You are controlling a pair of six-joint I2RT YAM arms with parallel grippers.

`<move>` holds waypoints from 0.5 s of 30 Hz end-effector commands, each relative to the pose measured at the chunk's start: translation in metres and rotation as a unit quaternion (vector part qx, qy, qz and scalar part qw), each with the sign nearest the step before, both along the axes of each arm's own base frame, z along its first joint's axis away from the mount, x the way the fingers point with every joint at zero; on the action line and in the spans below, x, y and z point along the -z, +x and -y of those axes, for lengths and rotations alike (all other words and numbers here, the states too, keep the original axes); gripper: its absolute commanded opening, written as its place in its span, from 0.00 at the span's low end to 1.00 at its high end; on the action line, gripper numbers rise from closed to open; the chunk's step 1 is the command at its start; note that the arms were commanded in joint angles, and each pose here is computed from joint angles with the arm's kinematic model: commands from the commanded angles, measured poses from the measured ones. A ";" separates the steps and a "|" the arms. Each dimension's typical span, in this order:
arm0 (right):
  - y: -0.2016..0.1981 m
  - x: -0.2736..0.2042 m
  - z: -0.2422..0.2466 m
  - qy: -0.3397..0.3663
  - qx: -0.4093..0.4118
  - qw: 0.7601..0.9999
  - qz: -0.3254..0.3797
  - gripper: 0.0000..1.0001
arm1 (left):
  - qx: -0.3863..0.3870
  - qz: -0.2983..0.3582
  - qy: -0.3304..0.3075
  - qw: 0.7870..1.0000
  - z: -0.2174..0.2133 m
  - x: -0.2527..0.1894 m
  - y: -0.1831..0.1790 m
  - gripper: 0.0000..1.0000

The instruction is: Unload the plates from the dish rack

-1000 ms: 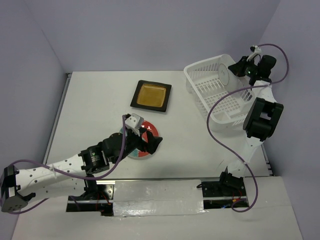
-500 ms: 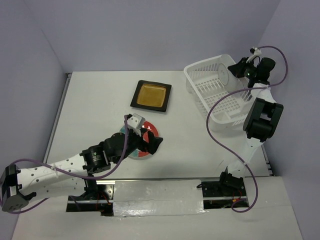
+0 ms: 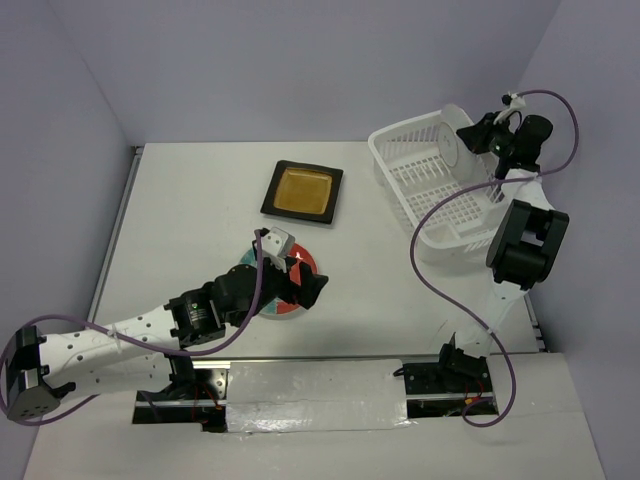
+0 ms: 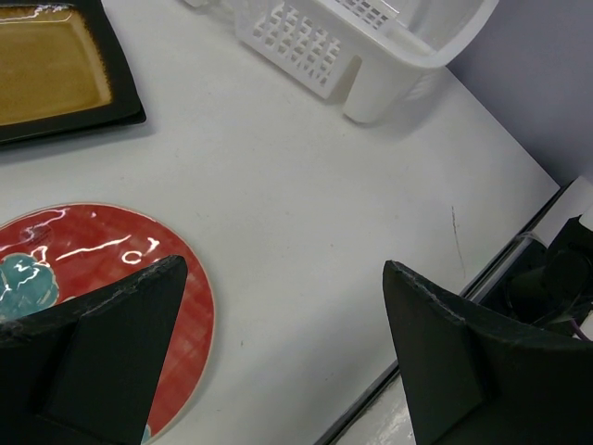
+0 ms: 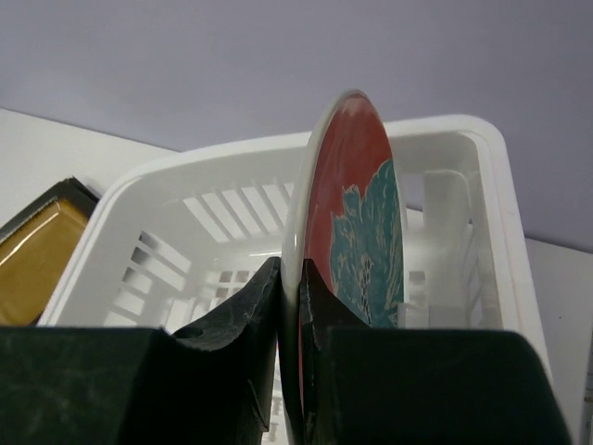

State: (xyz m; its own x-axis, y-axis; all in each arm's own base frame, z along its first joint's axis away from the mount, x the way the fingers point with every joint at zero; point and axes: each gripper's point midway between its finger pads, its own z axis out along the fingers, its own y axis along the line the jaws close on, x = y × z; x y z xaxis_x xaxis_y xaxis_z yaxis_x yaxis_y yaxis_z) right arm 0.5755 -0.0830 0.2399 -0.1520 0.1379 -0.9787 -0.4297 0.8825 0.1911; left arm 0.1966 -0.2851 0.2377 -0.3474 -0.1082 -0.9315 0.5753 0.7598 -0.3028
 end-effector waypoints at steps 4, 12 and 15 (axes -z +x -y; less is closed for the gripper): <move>-0.017 -0.159 -0.013 -0.075 -0.009 0.975 0.211 0.00 | -0.002 0.021 -0.041 0.999 0.004 -0.034 0.003 0.99; -0.021 -0.161 -0.024 -0.060 -0.031 0.974 0.219 0.00 | -0.004 0.023 -0.043 0.999 0.002 -0.034 0.003 1.00; -0.029 -0.174 -0.035 -0.064 -0.036 0.969 0.235 0.00 | -0.004 0.024 -0.043 0.999 0.002 -0.034 0.003 1.00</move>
